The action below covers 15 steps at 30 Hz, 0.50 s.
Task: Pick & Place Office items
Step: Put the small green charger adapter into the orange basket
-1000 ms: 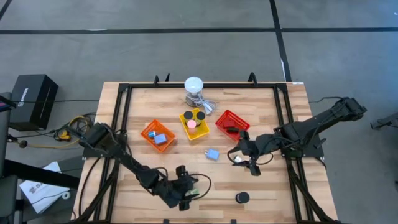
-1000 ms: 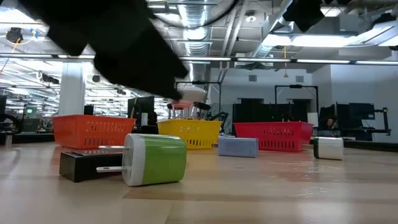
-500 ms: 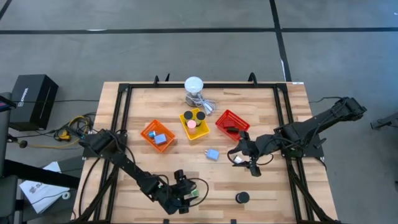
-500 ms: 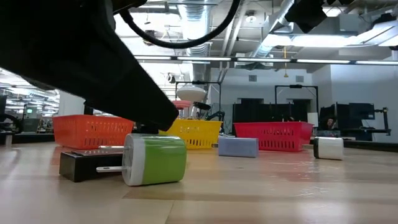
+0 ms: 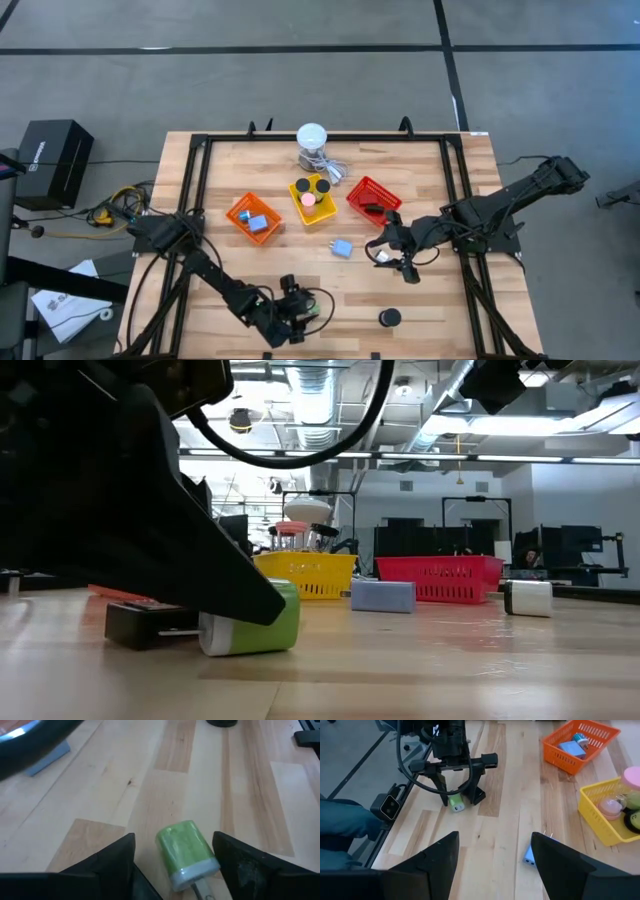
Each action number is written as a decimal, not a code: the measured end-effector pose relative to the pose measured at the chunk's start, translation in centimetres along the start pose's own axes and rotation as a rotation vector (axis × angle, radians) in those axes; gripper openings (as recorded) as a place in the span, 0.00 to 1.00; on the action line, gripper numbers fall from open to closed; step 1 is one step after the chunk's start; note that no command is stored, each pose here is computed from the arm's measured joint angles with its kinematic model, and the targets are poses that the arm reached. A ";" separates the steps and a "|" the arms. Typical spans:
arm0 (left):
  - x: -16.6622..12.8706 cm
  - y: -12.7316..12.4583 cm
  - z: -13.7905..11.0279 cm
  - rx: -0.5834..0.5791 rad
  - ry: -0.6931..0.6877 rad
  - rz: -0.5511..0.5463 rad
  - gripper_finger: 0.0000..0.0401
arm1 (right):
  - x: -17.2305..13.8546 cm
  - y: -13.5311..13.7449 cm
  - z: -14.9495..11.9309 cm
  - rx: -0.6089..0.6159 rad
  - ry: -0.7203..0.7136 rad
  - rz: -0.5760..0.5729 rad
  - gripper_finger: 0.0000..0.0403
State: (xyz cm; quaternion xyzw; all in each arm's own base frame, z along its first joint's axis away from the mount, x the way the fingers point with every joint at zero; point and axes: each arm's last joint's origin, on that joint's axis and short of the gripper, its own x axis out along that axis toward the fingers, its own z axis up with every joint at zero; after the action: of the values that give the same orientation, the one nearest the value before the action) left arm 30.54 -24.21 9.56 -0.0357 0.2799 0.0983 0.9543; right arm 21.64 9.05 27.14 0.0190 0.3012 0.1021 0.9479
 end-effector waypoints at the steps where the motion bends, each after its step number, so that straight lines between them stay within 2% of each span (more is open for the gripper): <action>1: 0.0 0.0 0.0 0.000 0.000 0.000 0.62 | 0.0 0.0 0.0 0.000 0.000 0.000 0.59; 15: -0.2 0.0 0.3 -0.008 -0.002 -0.010 0.33 | 0.0 0.0 0.0 0.000 0.000 0.000 0.59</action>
State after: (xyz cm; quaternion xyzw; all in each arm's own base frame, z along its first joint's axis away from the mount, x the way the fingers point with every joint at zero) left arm 30.53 -24.18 9.97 -0.0407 0.2782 0.0947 0.9550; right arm 21.65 9.05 27.13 0.0192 0.3012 0.1022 0.9479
